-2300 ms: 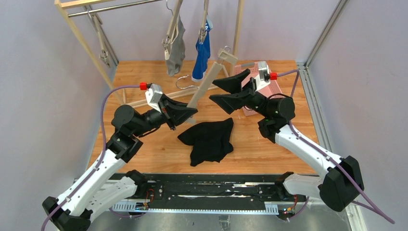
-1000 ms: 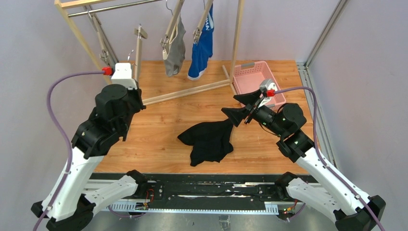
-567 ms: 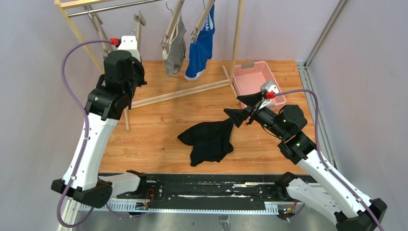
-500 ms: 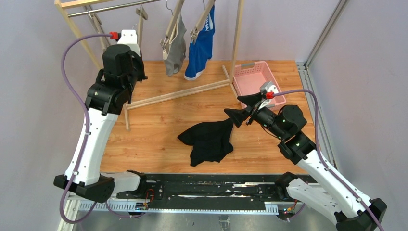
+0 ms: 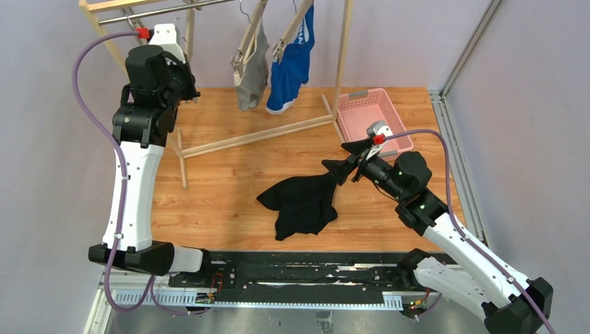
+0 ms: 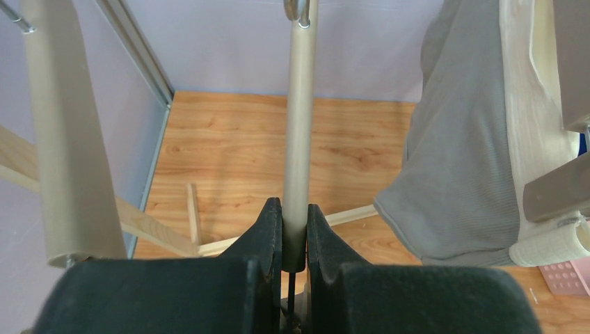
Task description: Remove the underwear clipped to the hanger
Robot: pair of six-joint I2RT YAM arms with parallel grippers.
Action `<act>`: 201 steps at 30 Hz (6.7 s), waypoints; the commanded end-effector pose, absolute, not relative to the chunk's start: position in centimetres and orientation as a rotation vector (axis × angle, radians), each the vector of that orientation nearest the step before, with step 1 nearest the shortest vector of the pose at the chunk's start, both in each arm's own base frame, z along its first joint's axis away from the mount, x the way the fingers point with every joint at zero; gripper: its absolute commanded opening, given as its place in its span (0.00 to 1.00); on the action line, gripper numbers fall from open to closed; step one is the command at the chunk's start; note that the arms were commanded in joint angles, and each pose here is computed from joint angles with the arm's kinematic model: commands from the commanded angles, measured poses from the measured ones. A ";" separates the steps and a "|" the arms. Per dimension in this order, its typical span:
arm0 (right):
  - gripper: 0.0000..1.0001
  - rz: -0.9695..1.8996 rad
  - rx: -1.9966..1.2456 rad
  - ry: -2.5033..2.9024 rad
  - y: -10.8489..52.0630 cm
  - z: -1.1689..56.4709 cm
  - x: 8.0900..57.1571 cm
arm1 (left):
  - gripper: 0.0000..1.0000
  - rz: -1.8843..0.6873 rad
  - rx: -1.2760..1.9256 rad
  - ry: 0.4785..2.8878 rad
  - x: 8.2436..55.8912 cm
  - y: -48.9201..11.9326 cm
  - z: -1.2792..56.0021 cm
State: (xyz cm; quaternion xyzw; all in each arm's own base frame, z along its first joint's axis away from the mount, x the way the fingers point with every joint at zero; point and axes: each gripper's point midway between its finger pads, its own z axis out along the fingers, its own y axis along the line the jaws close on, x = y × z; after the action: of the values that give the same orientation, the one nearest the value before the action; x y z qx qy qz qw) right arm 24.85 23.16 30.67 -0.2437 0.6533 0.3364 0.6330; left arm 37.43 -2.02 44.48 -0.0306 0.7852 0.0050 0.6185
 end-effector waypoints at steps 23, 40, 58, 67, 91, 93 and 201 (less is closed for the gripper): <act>0.81 0.764 -0.572 1.485 23.8 29.6 25.2 | 0.00 -0.032 -0.125 1.638 40.6 0.1 49.5; 0.81 0.771 -0.575 1.529 24.3 28.4 25.7 | 0.00 0.014 -0.166 1.722 42.8 1.5 46.1; 0.81 0.645 -0.725 2.008 24.1 15.8 25.8 | 0.38 0.050 -0.227 1.746 42.2 2.5 45.7; 0.81 0.611 -0.891 2.137 25.4 11.1 23.8 | 0.78 0.081 -0.272 1.662 38.1 3.4 49.0; 0.00 0.535 -1.236 2.470 27.9 0.5 19.1 | 0.92 -0.090 -0.093 1.522 32.9 -1.3 54.8; 0.00 0.501 -1.201 2.429 27.9 2.3 19.9 | 0.90 -0.098 -0.027 1.523 33.6 -3.5 55.1; 0.77 0.292 -0.320 1.864 11.9 25.8 37.2 | 0.00 -0.274 0.219 1.765 33.5 -9.6 39.9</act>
State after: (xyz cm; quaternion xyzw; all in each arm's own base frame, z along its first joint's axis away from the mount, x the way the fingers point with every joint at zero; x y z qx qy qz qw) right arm 37.58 11.01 26.11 -0.1324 0.7959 0.0901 0.5838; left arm 36.84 -8.99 40.20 0.0698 0.7745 -0.0905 0.6221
